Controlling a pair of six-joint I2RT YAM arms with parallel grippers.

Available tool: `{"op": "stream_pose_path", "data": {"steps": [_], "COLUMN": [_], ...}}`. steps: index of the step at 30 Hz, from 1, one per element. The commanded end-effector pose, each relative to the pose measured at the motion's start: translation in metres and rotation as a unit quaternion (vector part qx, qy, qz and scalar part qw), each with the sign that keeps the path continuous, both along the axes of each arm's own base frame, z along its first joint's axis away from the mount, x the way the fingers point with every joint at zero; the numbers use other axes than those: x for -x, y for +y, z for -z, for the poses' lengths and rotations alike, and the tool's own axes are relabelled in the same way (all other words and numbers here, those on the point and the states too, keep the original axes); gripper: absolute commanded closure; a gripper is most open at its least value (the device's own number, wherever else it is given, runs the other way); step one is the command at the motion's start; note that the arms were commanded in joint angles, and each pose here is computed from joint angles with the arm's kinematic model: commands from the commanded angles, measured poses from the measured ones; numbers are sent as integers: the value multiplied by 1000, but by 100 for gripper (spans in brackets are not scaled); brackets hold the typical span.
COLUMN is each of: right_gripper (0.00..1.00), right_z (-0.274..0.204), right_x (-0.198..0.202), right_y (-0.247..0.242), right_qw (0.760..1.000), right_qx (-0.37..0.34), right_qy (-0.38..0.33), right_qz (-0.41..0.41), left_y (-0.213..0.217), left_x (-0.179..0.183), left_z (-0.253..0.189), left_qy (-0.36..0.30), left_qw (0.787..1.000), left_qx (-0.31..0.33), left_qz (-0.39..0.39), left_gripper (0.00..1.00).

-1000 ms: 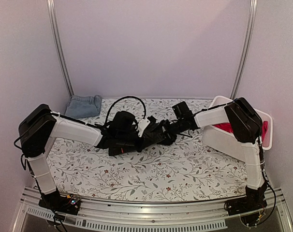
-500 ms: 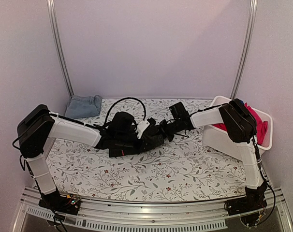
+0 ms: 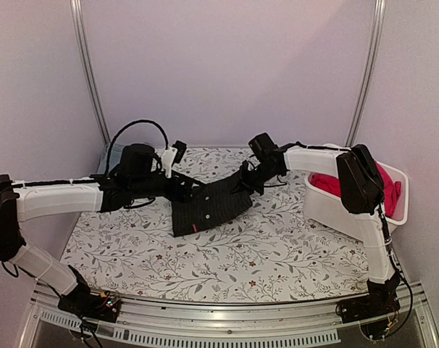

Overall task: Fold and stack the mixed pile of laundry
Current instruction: Turn over the square-folded shirt at the center of the board.

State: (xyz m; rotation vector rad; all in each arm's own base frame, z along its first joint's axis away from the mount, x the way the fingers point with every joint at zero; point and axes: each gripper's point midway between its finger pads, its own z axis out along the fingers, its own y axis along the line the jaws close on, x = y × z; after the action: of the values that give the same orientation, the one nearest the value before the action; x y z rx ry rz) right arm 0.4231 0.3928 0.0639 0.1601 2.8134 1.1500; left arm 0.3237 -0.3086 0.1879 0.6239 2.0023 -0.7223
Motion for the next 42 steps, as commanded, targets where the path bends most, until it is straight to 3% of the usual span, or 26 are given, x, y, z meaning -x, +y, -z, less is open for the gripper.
{"op": "stream_pose_path", "data": {"steps": [1,8,15,23,28,34,42], "right_gripper": [100,100,100,100,100,100,100], "right_z": [-36,-89,-149,-195,-163,-95,-78], "right_x": [-5,-19,-24,-18,-6,48,96], "right_y": [-42,-83,-136,-167,-116,-14,40], "right_qw": [986,949,892,775,731,706,708], "right_qx": [109,219,352,528,563,541,496], "right_qy": [-107,-201,-267,-338,-358,-379,-399], "right_qz": [-73,-106,-100,-81,-141,-255,-307], "left_y": [34,47,64,88,101,114,134], "left_x": [-1,3,4,8,11,15,26], "left_z": [17,30,32,26,28,35,49], "left_qy": [50,79,83,78,84,97,128], "left_qw": [997,993,988,982,977,970,959], "left_qx": [0,-17,-46,-65,-73,-81,-72], "left_qz": [-59,-88,-119,-159,-180,-205,-244], "left_gripper": [9,4,1,0,0,0,0]}}
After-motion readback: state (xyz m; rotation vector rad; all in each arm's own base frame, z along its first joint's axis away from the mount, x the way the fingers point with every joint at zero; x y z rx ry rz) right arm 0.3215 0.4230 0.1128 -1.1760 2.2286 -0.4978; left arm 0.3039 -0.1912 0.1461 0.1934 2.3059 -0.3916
